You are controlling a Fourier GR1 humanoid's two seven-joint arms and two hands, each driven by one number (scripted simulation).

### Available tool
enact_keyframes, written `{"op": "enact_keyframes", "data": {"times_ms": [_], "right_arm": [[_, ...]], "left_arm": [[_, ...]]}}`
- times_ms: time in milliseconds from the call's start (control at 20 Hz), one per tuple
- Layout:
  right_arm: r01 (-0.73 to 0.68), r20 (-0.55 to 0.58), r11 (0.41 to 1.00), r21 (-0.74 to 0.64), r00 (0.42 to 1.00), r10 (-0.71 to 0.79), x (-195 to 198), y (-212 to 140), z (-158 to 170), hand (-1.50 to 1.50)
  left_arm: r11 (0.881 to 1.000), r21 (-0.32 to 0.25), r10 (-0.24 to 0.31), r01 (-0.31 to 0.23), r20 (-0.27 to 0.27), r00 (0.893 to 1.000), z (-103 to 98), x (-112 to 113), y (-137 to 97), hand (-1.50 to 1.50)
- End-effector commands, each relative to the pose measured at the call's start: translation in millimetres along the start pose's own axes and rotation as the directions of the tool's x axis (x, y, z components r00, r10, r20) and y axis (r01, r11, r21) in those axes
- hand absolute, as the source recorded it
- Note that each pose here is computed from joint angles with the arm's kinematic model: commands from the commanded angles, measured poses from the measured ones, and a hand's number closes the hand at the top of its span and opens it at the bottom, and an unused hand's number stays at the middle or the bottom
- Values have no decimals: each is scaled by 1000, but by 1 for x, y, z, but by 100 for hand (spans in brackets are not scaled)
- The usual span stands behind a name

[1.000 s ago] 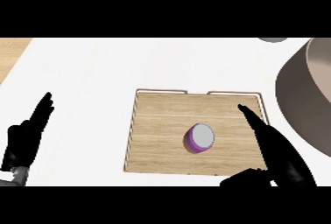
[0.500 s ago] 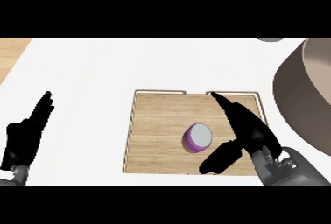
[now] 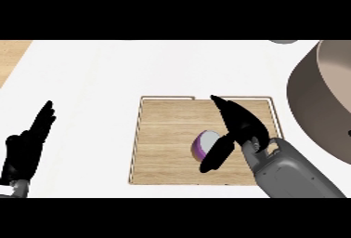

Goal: Pick the can from the tray and place it in the pot

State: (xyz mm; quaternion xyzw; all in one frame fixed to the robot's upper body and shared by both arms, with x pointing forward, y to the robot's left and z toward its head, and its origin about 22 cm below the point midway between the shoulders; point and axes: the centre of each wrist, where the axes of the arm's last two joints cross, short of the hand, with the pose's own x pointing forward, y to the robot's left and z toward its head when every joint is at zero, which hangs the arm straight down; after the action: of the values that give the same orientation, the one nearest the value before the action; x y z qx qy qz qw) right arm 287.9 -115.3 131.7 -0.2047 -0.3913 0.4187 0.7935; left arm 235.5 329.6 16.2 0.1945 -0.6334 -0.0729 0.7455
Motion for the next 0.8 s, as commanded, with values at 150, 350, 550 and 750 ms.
{"op": "enact_keyframes", "data": {"times_ms": [150,350,550,750], "right_arm": [[-53,-224,998,43,973,61,12,14,-10,-150],[-59,-248,997,57,966,71,20,8,-28,-150],[-74,-248,996,55,965,86,22,6,-22,-150],[-59,-246,996,64,966,73,9,24,-36,-150]], "left_arm": [[1000,20,1,-1,-14,1000,9,-5,1,0],[1000,13,-5,5,-13,1000,2,-3,0,0],[1000,19,-5,5,7,1000,0,14,23,0],[1000,10,-8,8,-6,1000,5,6,1,0]]}}
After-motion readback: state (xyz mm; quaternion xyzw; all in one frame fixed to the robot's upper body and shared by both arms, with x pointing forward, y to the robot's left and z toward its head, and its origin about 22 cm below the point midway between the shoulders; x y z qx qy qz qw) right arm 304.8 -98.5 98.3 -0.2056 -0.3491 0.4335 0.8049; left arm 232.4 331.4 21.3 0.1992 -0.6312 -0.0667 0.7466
